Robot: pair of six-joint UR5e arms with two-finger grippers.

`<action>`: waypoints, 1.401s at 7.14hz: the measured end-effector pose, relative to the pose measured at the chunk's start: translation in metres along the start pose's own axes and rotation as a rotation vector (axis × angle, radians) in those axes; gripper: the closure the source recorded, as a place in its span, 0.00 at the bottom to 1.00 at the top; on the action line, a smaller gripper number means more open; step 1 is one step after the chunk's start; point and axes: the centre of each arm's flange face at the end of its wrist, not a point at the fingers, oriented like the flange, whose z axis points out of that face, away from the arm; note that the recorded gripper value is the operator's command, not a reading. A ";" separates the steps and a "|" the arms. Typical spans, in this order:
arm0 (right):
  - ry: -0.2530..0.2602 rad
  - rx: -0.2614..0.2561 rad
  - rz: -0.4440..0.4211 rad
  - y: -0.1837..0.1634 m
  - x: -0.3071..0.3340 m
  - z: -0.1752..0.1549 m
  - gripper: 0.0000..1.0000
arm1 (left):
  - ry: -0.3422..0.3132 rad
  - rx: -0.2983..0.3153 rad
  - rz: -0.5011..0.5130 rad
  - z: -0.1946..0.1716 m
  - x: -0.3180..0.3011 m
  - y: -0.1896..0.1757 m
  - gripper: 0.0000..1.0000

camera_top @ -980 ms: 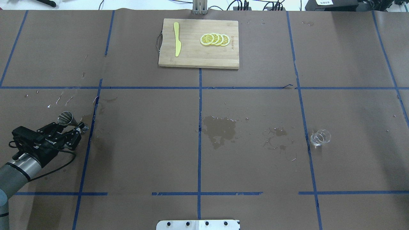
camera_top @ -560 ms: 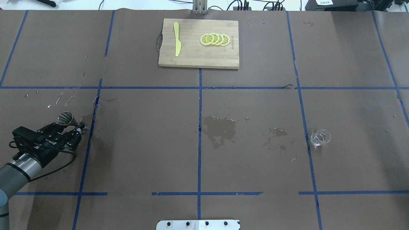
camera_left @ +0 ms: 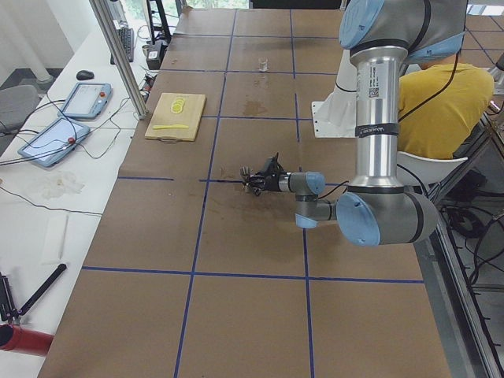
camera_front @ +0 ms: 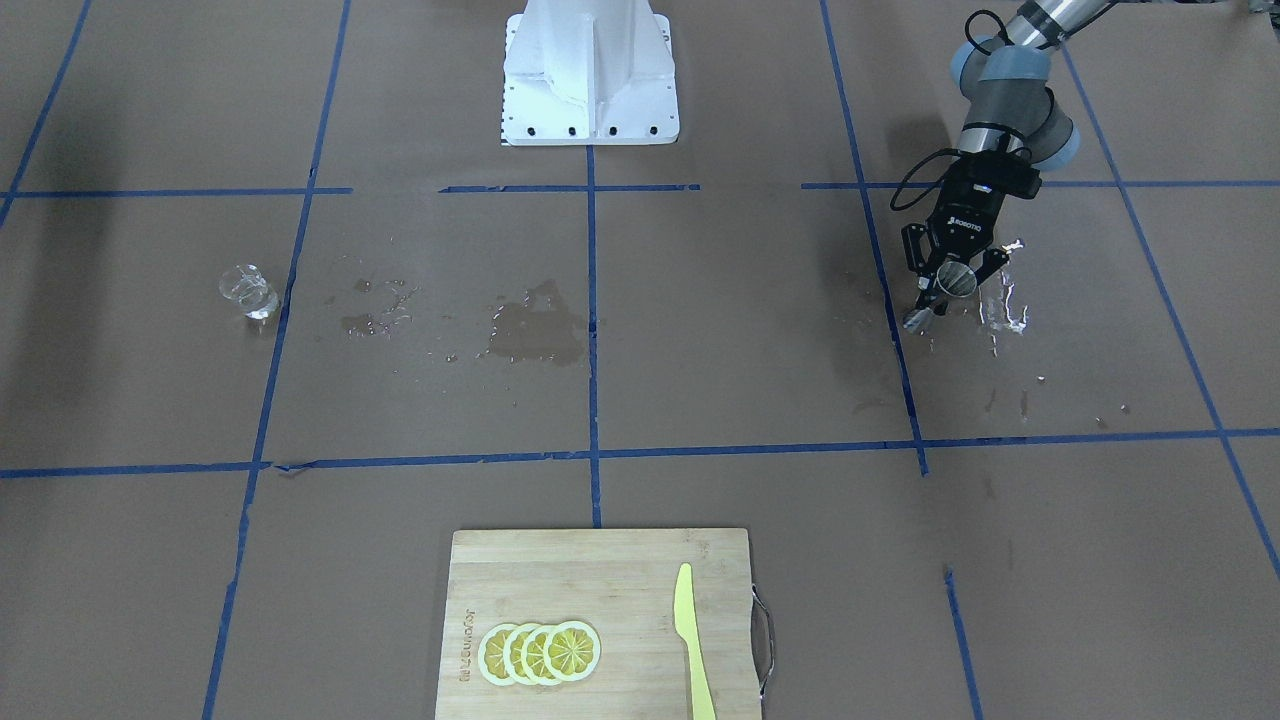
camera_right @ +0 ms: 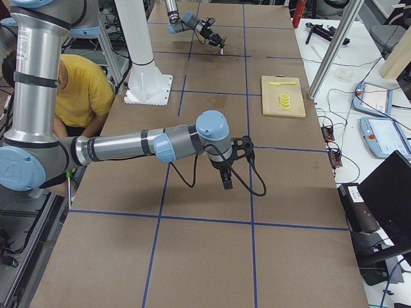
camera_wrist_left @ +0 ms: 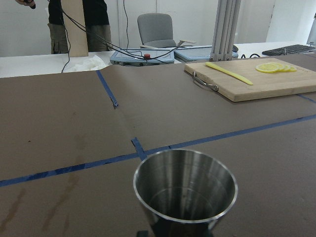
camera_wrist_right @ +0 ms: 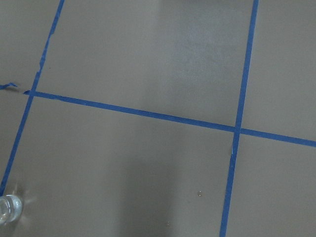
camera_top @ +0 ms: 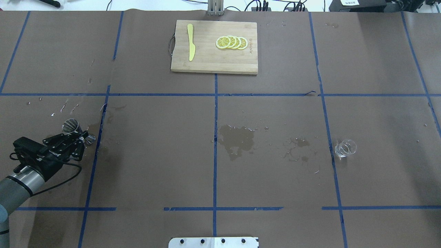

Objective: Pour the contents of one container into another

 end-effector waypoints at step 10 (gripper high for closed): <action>0.003 0.000 0.007 -0.001 0.003 0.000 0.00 | 0.353 -0.027 0.079 -0.012 0.027 -0.037 1.00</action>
